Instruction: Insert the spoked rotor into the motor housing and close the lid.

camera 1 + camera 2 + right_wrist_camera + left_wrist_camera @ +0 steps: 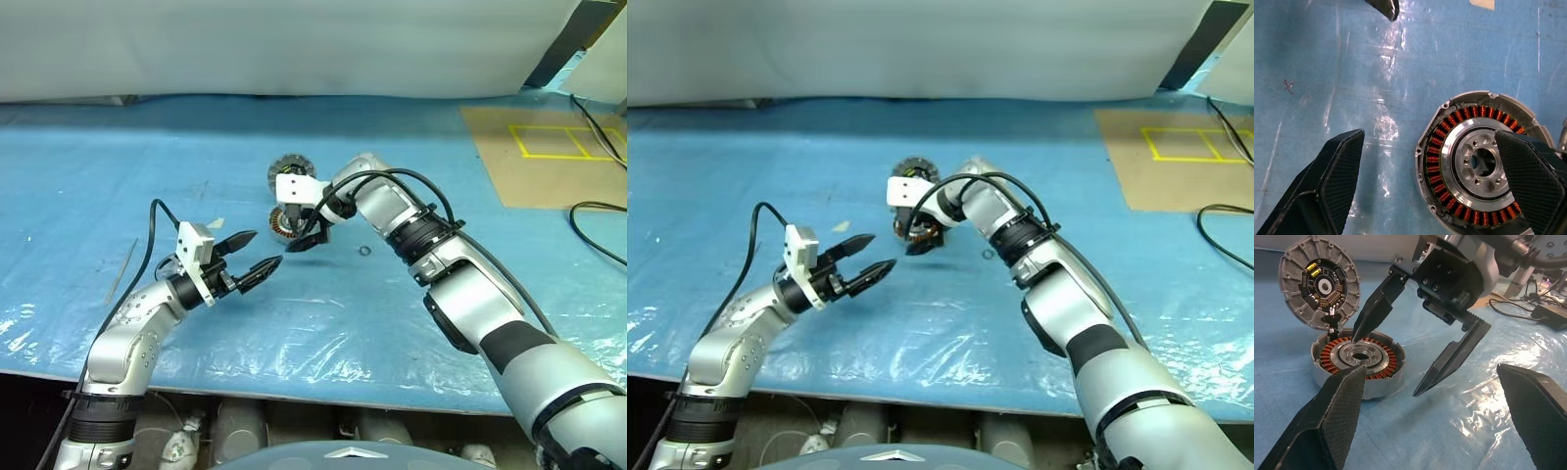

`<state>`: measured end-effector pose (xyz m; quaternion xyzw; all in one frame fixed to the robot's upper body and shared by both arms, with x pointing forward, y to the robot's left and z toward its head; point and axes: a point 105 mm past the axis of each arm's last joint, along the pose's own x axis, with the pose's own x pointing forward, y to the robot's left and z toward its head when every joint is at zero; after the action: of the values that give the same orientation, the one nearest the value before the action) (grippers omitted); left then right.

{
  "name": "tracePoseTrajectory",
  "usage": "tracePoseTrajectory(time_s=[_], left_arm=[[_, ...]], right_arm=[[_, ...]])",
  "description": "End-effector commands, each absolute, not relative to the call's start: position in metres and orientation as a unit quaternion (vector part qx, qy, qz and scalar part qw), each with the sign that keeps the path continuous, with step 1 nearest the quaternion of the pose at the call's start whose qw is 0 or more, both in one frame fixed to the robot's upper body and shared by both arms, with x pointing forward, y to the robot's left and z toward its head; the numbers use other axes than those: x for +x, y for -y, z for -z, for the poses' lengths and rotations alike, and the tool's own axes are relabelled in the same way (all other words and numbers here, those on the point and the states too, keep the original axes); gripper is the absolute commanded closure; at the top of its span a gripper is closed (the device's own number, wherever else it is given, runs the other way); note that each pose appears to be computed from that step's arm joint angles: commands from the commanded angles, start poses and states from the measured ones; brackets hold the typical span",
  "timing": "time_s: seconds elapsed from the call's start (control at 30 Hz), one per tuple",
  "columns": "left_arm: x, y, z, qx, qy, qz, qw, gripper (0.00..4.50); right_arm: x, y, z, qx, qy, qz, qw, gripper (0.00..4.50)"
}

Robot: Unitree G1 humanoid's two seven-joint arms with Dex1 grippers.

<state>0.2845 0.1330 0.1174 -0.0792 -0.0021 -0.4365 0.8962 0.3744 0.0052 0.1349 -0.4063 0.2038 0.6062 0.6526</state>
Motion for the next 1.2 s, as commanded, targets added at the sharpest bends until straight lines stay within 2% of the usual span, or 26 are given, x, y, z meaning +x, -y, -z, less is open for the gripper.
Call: tracePoseTrajectory(time_s=[0.03, 0.43, 0.67, 0.77, 0.87, 1.2], left_arm=[[0.283, -0.131, -0.126, -0.068, 0.019, 0.442, 0.894, 0.00], [0.285, -0.127, -0.126, -0.071, 0.021, 0.445, 0.893, 0.00], [0.285, -0.127, -0.126, -0.072, 0.021, 0.443, 0.893, 0.00], [0.285, -0.127, -0.126, -0.073, 0.022, 0.443, 0.893, 0.00], [0.285, -0.127, -0.126, -0.074, 0.021, 0.443, 0.893, 0.00], [0.284, -0.126, -0.126, -0.076, 0.022, 0.442, 0.894, 0.00]], right_arm=[[0.375, -0.009, -0.140, -0.429, -0.188, -0.603, 0.645, 0.02], [0.388, 0.000, -0.124, -0.452, -0.215, -0.564, 0.657, 0.02], [0.384, 0.000, -0.117, -0.464, -0.217, -0.574, 0.639, 0.02], [0.382, 0.002, -0.113, -0.471, -0.221, -0.575, 0.631, 0.61], [0.384, 0.003, -0.112, -0.479, -0.223, -0.568, 0.632, 1.52], [0.379, 0.004, -0.118, -0.475, -0.234, -0.565, 0.632, 1.52]])
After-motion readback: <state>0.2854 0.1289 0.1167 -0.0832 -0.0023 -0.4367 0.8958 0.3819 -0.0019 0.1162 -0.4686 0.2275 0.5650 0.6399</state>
